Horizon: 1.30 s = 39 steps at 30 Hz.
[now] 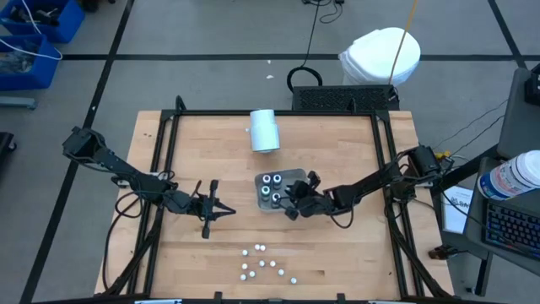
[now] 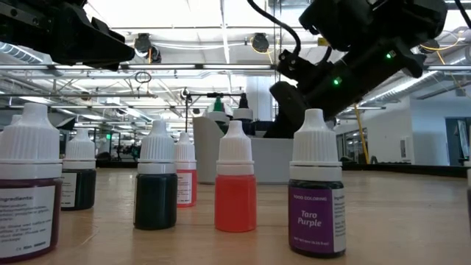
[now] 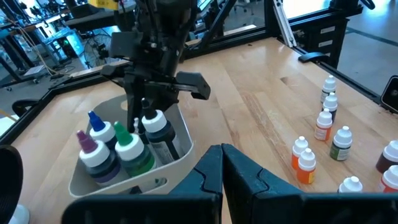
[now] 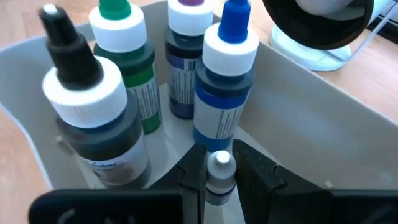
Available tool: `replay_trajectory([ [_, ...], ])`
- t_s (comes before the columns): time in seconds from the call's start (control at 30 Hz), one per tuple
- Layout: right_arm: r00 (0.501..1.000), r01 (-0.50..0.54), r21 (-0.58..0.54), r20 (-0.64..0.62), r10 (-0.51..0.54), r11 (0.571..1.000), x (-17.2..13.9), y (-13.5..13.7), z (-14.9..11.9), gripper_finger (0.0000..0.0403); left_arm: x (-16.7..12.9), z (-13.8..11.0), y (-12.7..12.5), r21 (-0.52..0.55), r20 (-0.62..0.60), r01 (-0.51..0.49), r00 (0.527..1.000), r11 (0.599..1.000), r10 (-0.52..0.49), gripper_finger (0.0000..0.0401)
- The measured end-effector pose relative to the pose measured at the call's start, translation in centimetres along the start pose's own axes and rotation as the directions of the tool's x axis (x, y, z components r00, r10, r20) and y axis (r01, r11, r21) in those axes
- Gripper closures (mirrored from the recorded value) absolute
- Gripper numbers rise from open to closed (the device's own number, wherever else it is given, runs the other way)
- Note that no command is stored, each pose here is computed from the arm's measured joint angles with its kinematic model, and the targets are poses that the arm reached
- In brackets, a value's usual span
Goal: Pick & Place food coloring
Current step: Put the blue food coloring bottle into the gray bin, then put the red food coloring bottle into the gray bin
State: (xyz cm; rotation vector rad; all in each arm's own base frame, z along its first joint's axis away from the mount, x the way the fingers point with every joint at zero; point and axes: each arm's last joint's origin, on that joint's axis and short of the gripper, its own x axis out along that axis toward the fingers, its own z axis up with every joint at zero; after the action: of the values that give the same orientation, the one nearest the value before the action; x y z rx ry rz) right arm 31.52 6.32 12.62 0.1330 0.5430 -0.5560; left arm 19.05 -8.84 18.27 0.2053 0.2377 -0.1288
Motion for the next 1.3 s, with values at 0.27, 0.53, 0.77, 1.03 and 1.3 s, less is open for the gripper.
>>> replay_trajectory([
  [0.27,0.999,-0.025,-0.025,0.035,0.025,0.999,-0.05,-0.17,-0.28,0.0327,0.00,0.00,0.01,0.000,0.000,0.000,1.000,1.000,0.000,0.0391],
  [0.53,0.998,-0.053,-0.069,0.037,0.055,0.996,-0.06,-0.02,-0.17,0.0318,0.01,0.00,0.01,0.001,0.000,-0.001,1.000,1.000,0.001,0.0391],
  [0.77,0.994,-0.070,-0.118,0.072,0.079,0.991,-0.10,0.19,0.25,0.0310,0.00,0.06,0.01,-0.007,0.006,-0.001,1.000,1.000,0.001,0.0391],
  [1.03,0.991,-0.114,-0.123,0.052,0.121,0.986,-0.11,0.31,0.18,0.0286,0.00,0.06,0.01,-0.030,0.006,-0.001,1.000,1.000,0.001,0.0391],
  [1.3,0.991,-0.114,-0.122,0.052,0.121,0.986,-0.11,0.31,0.18,0.0278,0.00,0.06,0.01,-0.032,0.006,-0.001,1.000,0.999,0.001,0.0391],
])
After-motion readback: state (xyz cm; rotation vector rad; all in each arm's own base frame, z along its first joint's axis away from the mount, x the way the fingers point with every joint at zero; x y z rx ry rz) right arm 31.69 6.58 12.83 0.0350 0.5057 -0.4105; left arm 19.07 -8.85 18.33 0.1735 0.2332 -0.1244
